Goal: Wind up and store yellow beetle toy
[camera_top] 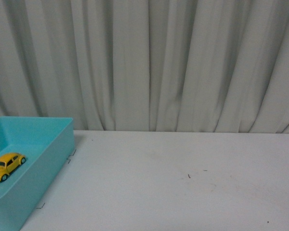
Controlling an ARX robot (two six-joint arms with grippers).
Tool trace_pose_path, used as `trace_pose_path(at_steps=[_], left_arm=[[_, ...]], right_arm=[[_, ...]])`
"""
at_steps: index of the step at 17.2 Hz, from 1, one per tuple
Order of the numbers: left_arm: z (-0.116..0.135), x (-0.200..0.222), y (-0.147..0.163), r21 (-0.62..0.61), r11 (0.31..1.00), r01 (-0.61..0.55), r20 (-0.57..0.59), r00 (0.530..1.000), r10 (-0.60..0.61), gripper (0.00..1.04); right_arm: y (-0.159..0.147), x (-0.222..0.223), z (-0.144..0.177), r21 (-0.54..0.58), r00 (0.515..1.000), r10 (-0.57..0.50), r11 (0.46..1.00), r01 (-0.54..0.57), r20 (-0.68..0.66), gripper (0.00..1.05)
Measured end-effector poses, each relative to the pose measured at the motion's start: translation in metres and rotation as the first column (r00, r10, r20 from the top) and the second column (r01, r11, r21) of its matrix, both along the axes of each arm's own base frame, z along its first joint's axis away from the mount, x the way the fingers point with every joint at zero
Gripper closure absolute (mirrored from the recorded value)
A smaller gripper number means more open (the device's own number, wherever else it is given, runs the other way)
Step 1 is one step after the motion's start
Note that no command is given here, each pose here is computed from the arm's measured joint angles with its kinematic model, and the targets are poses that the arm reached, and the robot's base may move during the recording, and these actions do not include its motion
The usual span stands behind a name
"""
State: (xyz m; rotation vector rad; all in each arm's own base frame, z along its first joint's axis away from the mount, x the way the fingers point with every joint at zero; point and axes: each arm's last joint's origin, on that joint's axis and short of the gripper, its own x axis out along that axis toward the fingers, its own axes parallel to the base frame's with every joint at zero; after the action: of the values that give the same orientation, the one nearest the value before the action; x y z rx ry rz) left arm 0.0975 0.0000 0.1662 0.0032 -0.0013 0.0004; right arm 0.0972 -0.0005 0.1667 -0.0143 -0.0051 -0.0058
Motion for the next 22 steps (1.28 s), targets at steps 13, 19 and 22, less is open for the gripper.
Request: trace_pose_path(at_steps=[13,19,22], left_arm=[[0.0000,0.0000,0.0000,0.000,1.000,0.000,0.000,1.000,0.000,0.07],[0.0001,0.0000,0.0000,0.000,1.000,0.000,0.001,1.000,0.000,0.07],[0.0000,0.0000,0.0000,0.000,1.000,0.000,0.000,1.000,0.000,0.07]], right_arm=[[0.0000,0.0000,0.0000,0.000,1.000,0.000,1.000,0.000,0.000,0.07],[0.0000,0.0000,-0.0001,0.000,1.000,0.000,1.000,0.000,-0.001,0.07],[0.0000,0.0000,-0.0002,0.000,1.000,0.000,1.000,0.000,-0.002,0.07]])
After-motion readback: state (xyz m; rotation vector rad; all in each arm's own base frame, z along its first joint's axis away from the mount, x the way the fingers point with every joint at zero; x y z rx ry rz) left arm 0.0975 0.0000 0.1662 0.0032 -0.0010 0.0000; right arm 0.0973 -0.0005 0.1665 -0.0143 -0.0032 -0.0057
